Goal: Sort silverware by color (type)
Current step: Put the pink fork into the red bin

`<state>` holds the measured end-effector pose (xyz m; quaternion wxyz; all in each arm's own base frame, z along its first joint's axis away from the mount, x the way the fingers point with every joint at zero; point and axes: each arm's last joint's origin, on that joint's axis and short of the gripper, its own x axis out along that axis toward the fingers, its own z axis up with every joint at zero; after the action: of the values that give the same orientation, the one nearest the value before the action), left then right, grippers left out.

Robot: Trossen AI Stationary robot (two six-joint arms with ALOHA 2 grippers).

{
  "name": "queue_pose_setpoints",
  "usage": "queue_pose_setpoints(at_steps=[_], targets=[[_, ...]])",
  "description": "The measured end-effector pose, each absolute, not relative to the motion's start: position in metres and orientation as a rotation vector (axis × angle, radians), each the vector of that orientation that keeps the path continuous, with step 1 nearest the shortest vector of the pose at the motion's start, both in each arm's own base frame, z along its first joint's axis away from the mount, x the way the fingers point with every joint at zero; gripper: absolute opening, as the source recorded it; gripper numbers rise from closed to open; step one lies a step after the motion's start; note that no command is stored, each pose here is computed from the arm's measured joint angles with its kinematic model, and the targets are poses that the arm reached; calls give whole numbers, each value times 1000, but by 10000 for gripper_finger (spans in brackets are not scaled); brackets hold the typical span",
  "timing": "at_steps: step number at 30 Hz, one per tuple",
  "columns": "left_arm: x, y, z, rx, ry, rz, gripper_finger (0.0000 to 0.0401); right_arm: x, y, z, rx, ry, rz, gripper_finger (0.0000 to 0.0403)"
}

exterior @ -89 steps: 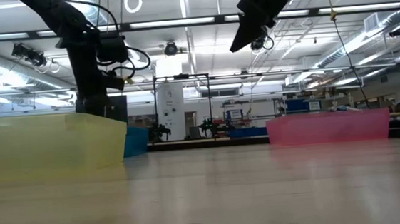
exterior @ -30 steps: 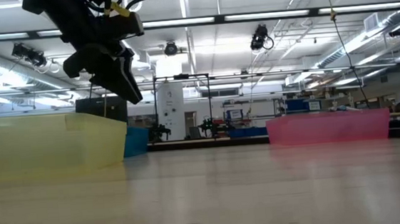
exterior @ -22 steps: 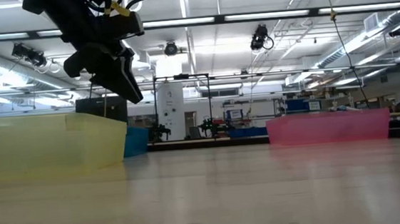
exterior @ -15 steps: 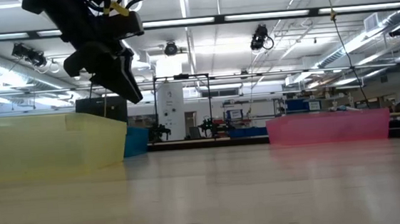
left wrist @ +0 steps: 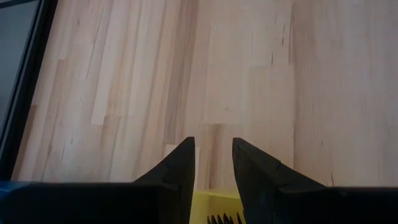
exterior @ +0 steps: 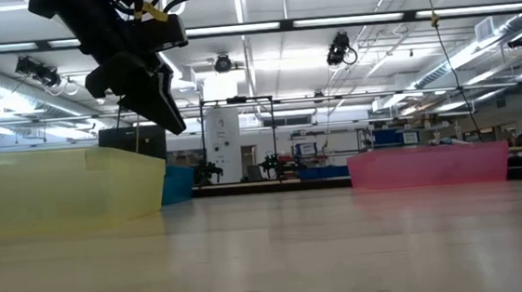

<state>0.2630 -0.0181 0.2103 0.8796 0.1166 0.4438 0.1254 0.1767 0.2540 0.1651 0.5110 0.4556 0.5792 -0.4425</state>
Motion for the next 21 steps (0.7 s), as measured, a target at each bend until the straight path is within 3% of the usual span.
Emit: queue_pose_setpoints(at_steps=[21], targets=[[263,-20,210,226,920,266,107,169,247,145,1088,1399,-1068,165]])
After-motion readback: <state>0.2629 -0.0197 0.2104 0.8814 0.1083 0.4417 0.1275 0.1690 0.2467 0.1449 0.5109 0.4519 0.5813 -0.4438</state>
